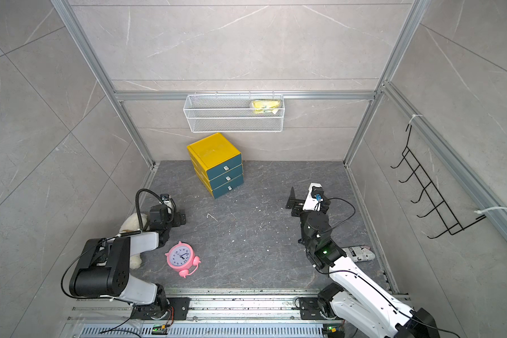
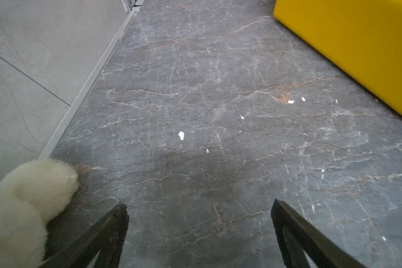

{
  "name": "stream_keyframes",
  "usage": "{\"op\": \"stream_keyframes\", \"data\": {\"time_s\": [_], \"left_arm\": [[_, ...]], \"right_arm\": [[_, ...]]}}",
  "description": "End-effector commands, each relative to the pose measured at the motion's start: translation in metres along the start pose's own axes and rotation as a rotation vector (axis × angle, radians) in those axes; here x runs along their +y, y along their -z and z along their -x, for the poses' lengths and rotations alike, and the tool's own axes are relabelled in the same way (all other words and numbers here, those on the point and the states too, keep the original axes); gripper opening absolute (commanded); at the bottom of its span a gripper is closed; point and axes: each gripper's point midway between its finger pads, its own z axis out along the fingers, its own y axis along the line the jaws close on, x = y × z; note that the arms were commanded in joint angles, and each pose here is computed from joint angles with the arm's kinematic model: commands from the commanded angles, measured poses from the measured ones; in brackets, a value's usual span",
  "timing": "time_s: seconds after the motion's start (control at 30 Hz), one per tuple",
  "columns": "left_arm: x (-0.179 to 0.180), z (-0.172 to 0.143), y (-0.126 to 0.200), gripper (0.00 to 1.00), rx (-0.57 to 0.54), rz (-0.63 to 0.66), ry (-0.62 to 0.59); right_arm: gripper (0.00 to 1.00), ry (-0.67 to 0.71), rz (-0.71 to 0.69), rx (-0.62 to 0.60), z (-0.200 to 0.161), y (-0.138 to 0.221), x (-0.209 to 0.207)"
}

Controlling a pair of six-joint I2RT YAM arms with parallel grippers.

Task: Place the fruit knives into the drawer by color
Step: Reset both arms

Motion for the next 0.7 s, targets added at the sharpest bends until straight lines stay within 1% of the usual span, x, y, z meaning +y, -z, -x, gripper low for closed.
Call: {"op": "stream_keyframes", "data": {"time_s": [0.0,0.07,0.17,0.23,0.3,0.4,0.43,0.5,0.53,0.6,0.67], "left_arm": [[-0.005,0.028,0.0,1.0,-0.087,-0.035,0.032],[-0.004,0.028,0.0,1.0,-0.087,-0.029,0.032],[0.01,0.027,0.006,1.0,-0.122,0.045,0.076],[0.012,0.027,0.008,1.0,-0.139,0.055,0.085],[0.012,0.027,0.007,1.0,-0.136,0.053,0.086],[0.013,0.027,0.007,1.0,-0.136,0.045,0.092],[0.012,0.027,0.007,1.0,-0.136,0.045,0.091],[0.013,0.026,0.007,1.0,-0.135,0.045,0.091],[0.013,0.026,0.007,1.0,-0.134,0.045,0.092],[0.012,0.026,0.007,1.0,-0.135,0.045,0.092],[0.012,0.027,0.008,1.0,-0.138,0.046,0.091]], "right_arm": [[1.0,0.149,-0.142,0.009,-0.017,-0.01,-0.024],[1.0,0.194,-0.188,0.087,-0.049,-0.02,-0.036],[1.0,0.19,-0.264,0.204,-0.101,-0.029,-0.061],[1.0,0.172,-0.269,0.257,-0.13,-0.033,-0.07],[1.0,0.17,-0.266,0.283,-0.151,-0.036,-0.074],[1.0,0.15,-0.247,0.249,-0.165,-0.042,-0.076],[1.0,0.166,-0.23,0.245,-0.166,-0.047,-0.074],[1.0,0.195,-0.138,0.339,-0.179,-0.055,-0.058],[1.0,0.2,-0.124,0.332,-0.18,-0.06,-0.055],[0.99,0.19,-0.11,0.375,-0.185,-0.061,-0.056],[0.99,0.176,-0.117,0.332,-0.181,-0.06,-0.059]]}}
